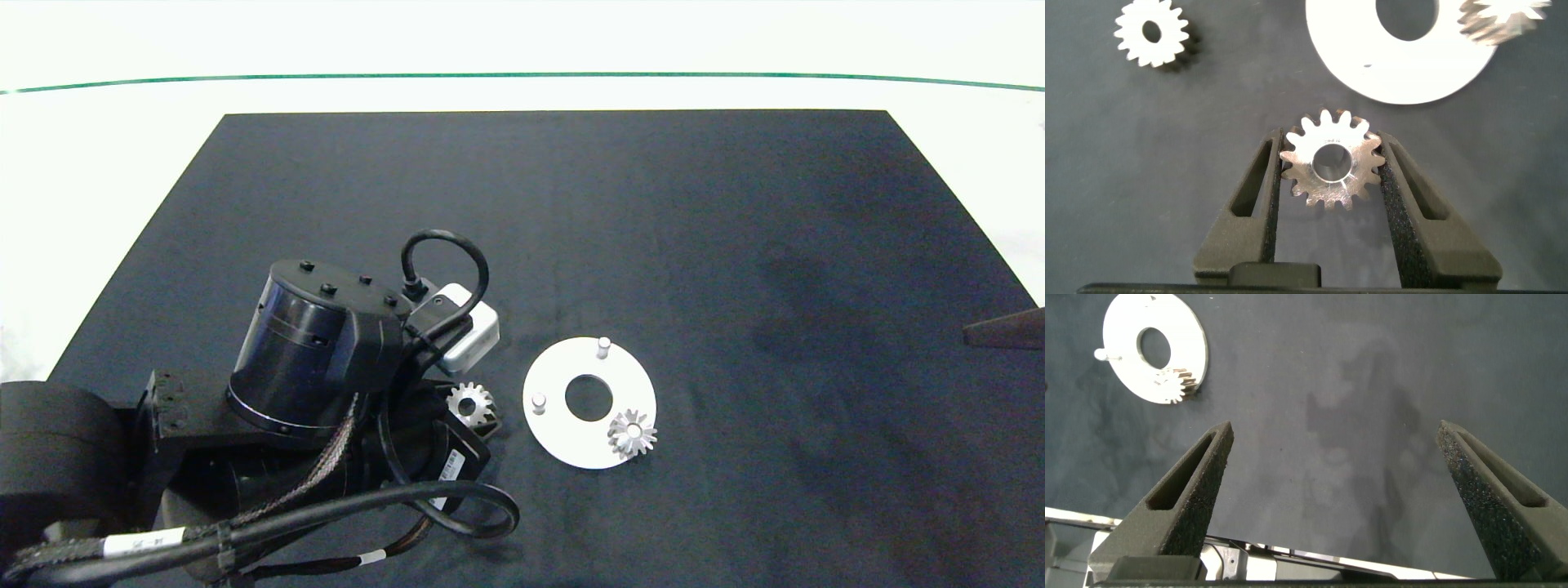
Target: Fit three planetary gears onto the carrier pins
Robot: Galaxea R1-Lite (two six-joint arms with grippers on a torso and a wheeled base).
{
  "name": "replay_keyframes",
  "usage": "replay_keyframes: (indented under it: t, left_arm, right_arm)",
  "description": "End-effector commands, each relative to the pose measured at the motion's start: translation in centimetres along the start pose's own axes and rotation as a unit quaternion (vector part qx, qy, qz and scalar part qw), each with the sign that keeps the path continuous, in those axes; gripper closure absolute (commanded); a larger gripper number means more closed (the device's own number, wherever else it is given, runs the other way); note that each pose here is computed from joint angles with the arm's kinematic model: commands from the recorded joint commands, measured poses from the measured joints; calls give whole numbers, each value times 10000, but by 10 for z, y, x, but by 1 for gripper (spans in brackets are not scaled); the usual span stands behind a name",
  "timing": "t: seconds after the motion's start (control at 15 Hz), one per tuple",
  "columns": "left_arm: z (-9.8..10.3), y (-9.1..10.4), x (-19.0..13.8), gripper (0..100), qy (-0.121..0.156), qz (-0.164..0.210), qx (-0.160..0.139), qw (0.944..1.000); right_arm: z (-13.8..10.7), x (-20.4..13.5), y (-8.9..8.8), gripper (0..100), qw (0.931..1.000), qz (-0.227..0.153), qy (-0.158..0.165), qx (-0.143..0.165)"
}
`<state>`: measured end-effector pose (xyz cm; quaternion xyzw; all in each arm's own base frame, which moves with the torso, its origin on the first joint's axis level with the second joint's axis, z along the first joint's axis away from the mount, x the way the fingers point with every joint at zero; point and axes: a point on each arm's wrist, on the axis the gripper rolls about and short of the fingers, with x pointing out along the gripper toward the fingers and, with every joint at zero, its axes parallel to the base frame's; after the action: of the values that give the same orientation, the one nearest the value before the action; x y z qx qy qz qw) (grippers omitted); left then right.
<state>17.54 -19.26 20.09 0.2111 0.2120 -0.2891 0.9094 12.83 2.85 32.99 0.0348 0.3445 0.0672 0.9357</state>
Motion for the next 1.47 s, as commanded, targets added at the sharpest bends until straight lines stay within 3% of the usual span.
replay_keyframes:
  t: [0.07,0.4,0.73,1.2,1.47]
  left_arm:
    - [1,-11,0,78,-18,-159,119,9998]
    - [6,-28,3,78,-62,-408,314,9987]
    - [16,-41,16,78,-97,-527,460,9975]
    - [26,-43,33,78,-71,-251,709,9971]
    - [22,-40,38,78,123,-161,807,9965]
  right_arm:
    - [-11,-11,-3,0,10000,-16,-63,47]
    - [-26,-27,-6,0,9997,18,-229,50]
    - [-37,-30,-7,0,9998,13,-198,49]
    - [-42,-30,-8,0,9998,46,-162,56]
    - [-44,-29,-8,0,9999,94,-123,55]
